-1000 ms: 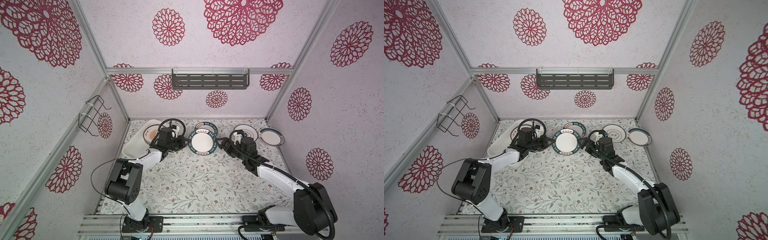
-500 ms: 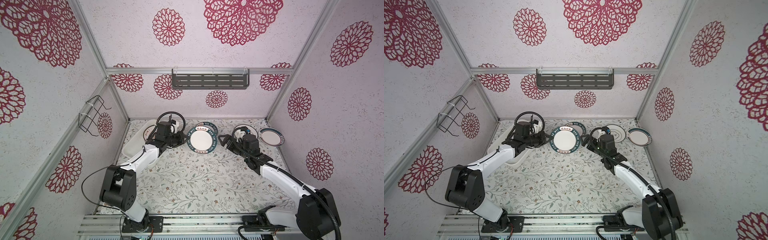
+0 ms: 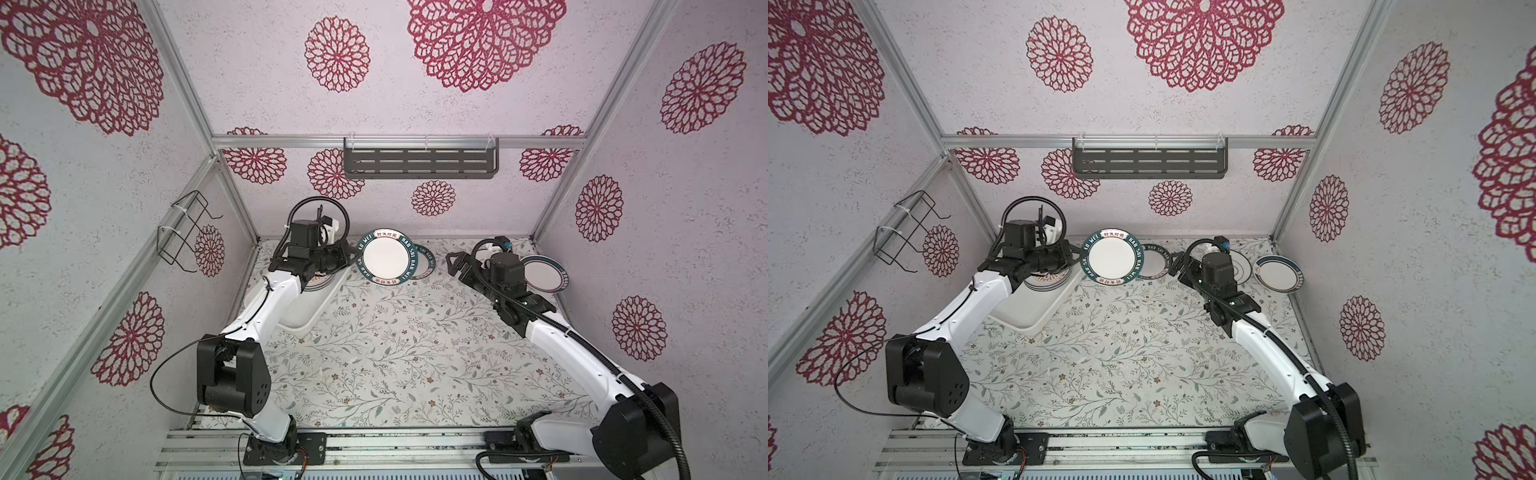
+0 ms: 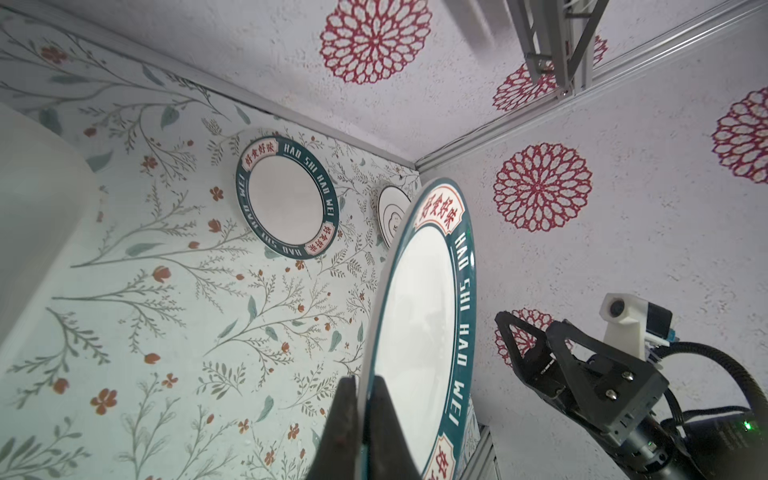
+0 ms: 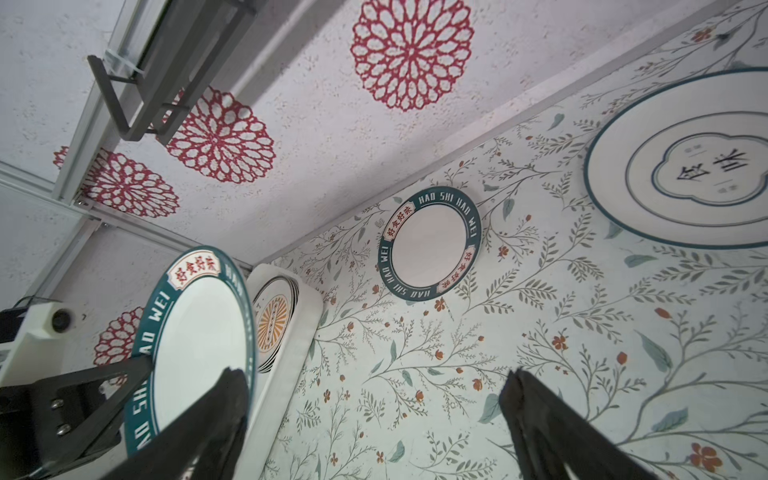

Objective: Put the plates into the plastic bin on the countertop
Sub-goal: 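Carry the green-rimmed plate toward the bin with the left gripper while the right draws back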

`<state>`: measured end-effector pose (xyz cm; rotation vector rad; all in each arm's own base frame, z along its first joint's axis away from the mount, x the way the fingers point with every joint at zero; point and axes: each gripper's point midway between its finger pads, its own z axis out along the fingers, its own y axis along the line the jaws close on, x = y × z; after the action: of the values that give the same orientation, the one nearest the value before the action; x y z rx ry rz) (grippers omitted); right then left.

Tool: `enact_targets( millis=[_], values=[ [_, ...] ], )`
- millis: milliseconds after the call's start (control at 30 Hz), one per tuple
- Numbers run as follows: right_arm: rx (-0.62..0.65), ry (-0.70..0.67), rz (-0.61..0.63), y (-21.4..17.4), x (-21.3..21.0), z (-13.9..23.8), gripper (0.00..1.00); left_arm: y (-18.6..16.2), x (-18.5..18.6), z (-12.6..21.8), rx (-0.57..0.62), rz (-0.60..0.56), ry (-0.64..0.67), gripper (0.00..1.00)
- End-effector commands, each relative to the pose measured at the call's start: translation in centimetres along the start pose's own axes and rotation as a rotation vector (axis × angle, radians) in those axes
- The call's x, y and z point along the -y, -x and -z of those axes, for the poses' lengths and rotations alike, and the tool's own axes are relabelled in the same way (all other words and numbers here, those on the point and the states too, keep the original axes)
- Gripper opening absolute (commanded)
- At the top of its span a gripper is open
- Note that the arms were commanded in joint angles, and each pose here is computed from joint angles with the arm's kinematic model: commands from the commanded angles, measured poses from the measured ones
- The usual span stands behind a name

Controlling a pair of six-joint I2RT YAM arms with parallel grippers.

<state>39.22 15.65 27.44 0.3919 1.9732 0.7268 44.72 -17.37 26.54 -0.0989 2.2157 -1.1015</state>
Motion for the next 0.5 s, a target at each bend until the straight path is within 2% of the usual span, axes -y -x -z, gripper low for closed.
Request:
enact_targets(
  millis=[0,133,300,467],
  values=[
    [0.097,-0.033,-0.039,2.4,0.1,1.0,0.99,0.9,-0.7,0.6,-0.025,-0.021,-0.01,0.03],
    [0.13,-0.038,-0.093,2.5,0.6,0.8,0.99,2.3,-2.6,2.4,0.009,0.015,-0.005,0.03],
    [0.124,-0.055,-0.098,2.7,0.5,0.1,0.99,3.0,-4.8,5.0,0.072,0.031,0.045,0.03],
    [0.122,-0.049,-0.109,2.6,0.4,-0.6,0.99,3.2,-6.0,6.0,0.09,0.014,0.109,0.04]
  ],
)
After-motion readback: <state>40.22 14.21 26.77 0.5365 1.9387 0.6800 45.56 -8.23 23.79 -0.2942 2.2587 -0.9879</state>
